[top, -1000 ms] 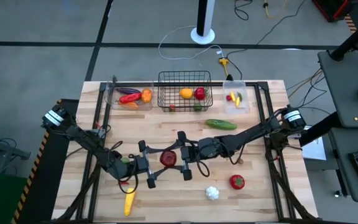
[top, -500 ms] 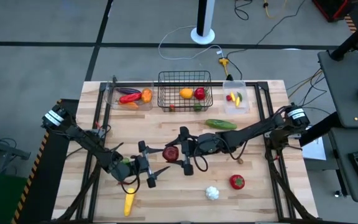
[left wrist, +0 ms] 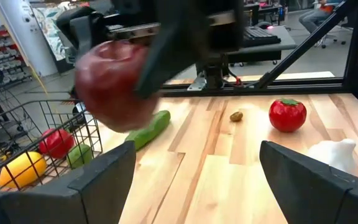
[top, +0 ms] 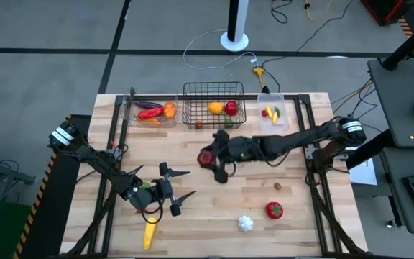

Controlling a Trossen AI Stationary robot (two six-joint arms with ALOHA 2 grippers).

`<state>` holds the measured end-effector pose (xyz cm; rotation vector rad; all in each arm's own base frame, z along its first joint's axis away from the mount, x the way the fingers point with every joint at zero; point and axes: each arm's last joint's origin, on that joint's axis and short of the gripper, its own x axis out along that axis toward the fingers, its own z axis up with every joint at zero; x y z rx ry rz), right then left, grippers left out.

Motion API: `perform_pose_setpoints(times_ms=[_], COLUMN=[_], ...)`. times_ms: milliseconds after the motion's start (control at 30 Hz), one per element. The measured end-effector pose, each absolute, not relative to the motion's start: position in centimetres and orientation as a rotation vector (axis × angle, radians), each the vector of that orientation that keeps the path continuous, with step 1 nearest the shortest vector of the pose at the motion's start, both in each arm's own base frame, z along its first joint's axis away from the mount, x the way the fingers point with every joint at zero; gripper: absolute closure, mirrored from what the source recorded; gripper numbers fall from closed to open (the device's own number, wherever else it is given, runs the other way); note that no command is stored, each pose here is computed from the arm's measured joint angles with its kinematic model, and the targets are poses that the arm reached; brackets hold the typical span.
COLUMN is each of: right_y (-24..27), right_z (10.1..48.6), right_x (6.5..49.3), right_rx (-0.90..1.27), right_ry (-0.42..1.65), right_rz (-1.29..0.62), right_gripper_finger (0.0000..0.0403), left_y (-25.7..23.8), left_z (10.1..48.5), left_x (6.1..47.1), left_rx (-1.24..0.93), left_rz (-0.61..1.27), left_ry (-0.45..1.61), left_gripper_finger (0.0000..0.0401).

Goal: Sort produce into baskets
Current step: Put the apple into the wire basket

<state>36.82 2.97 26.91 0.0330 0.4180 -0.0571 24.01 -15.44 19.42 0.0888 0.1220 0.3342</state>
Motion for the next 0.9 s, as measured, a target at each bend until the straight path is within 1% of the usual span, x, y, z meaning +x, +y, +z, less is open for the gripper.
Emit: perform_pose_setpoints(times_ms=[267, 467, 700, 900], right_y=[-2.1, -6.3, -11.2, -13.8], right_z=[27.7, 27.5, 26.2, 24.5], right_x=[35.7, 35.3, 34.7, 34.6], right_rx=[0.029, 0.029, 0.068, 0.095], right_ry=[0.467, 0.477, 0.512, 0.555], right_rz=[-0.188, -0.298, -0.429, -0.488], right_gripper_finger=[0.0111, 0.0111, 0.0111, 0.0110], left_y=[-15.3, -15.3, -15.3, -15.3], left_z=[18.8, 18.4, 18.3, 18.4], left_x=[23.9, 23.8, 23.8, 23.8], left_rx=[0.031, -0.024, -0.062, -0.062], left_rz=[0.344, 0.351, 0.356, 0.357], left_ry=[0.154, 0.170, 0.170, 0.171], left_gripper_finger=[0.0078, 0.0078, 0.0078, 0.0078])
